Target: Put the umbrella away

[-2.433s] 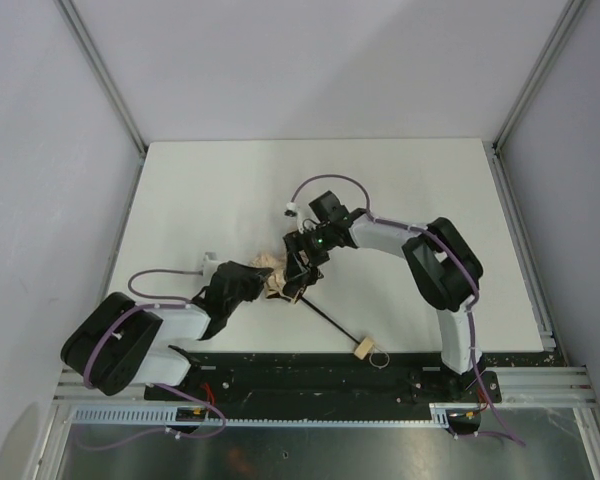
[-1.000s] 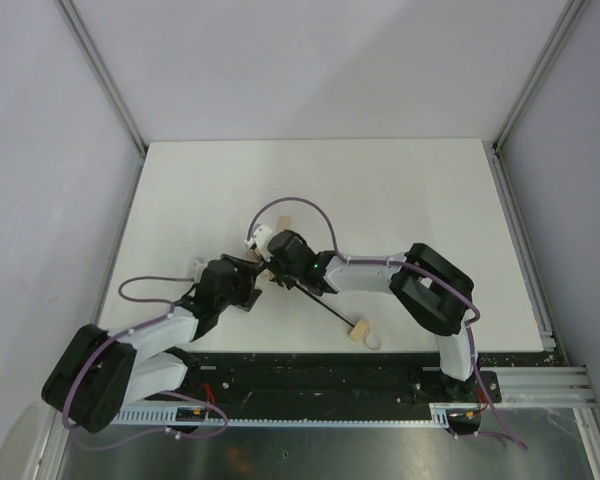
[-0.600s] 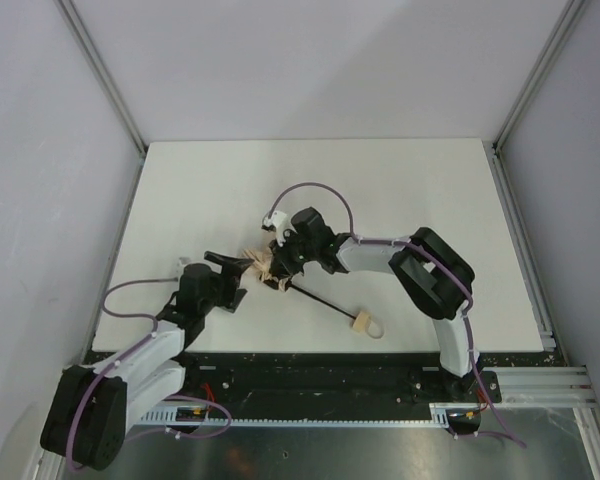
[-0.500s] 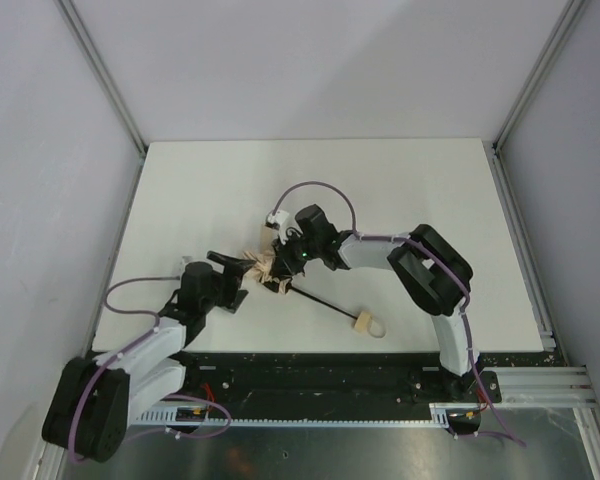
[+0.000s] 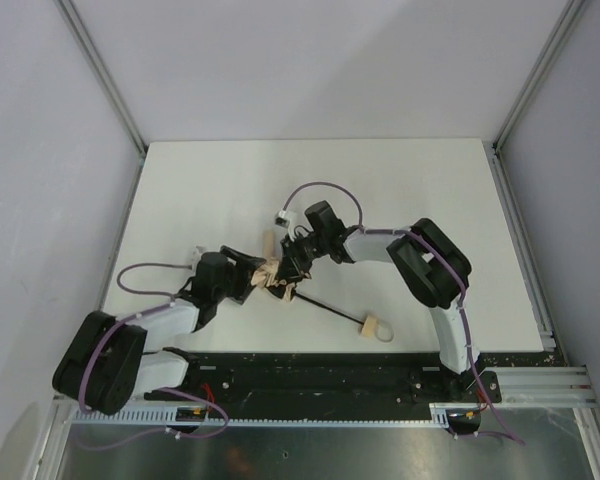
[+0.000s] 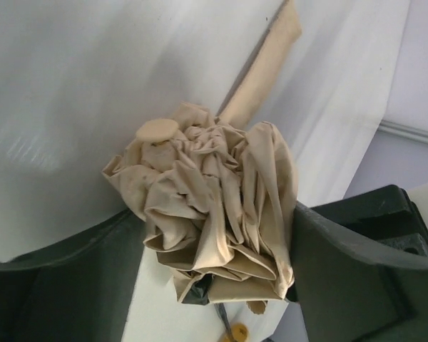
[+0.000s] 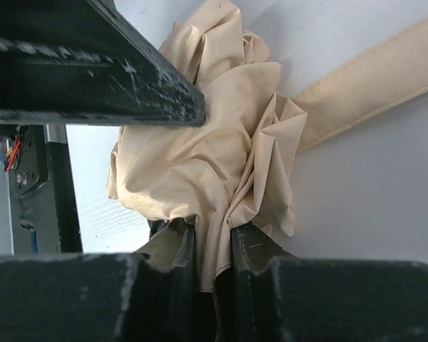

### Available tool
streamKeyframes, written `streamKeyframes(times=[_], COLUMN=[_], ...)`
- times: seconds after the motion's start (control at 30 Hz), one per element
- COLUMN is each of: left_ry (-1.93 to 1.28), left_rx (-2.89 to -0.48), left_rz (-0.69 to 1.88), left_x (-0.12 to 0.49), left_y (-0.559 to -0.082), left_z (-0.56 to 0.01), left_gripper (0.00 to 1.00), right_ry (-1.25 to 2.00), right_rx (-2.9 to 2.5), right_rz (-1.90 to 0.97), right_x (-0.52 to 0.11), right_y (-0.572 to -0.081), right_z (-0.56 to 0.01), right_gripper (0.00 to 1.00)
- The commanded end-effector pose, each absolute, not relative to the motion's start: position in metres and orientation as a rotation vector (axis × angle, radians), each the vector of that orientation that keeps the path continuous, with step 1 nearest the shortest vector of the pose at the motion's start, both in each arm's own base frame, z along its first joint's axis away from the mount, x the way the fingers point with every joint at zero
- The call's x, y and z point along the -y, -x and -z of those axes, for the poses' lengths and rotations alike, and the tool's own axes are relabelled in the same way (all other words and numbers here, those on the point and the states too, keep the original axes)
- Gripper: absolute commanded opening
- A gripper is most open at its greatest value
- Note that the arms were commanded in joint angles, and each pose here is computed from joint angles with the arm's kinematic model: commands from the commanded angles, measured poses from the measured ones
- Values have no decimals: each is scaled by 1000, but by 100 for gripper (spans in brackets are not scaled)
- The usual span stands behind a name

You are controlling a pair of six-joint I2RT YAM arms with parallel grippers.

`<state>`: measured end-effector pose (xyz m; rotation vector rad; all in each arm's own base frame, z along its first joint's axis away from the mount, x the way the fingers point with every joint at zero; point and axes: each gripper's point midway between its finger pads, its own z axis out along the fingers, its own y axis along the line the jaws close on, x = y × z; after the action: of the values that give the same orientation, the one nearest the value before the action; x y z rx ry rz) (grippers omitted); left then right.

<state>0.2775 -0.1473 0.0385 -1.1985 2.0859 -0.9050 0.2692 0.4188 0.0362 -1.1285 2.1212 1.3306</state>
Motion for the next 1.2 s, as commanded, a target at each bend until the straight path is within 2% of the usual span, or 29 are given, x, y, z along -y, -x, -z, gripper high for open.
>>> streamKeyframes(times=[0.0, 0.17, 0.23, 0.33, 0.4, 0.47, 0.63, 0.73, 0.8, 1.03, 1.1, 1.17], left_ry=[1136, 1096, 1070, 1043, 1037, 1042, 1080, 1128, 1145, 1191, 1199, 1202], left_rx=[-2148, -2164, -2176, -2185, -2183, -2177, -2131, -2110, -2116, -2140, -2138, -2133], left_rz=[671, 692, 709, 730, 747, 773, 856, 908, 935, 959, 962, 967], left_x=[135, 142, 146, 148, 148, 149, 151, 155, 158, 161, 160, 160], left_y=[-277, -266, -264, -261, -258, -253, -250, -249, -248, -241, -239, -238], left_z=[-2, 8, 8, 7, 5, 3, -10, -16, -18, -13, -12, -13], left_gripper=[72, 33, 20, 11, 8, 2, 0, 0, 0, 0, 0, 0], right_ry=[1145, 1160, 1136, 1105, 1093, 1091, 1168, 1263, 1308, 1199, 1198, 1203], right_rx=[-2535, -2545, -2545, -2512, -2482, -2438, -2288, -2198, -2151, -2053, -2069, -2133], right_rz=[-1315, -1236, -1171, -1054, -979, -891, -837, -785, -693, -112, -41, -19], right_x=[-376, -378, -380, -384, -387, -390, -412, -425, -431, -418, -411, -402], right_y=[-209, -214, -222, -235, -243, -250, -247, -236, -232, -265, -265, -261], right_z=[34, 25, 18, 1, -11, -23, -47, -48, -44, -23, -9, 11], right_gripper=[0, 0, 0, 1, 10, 22, 54, 65, 69, 71, 63, 46])
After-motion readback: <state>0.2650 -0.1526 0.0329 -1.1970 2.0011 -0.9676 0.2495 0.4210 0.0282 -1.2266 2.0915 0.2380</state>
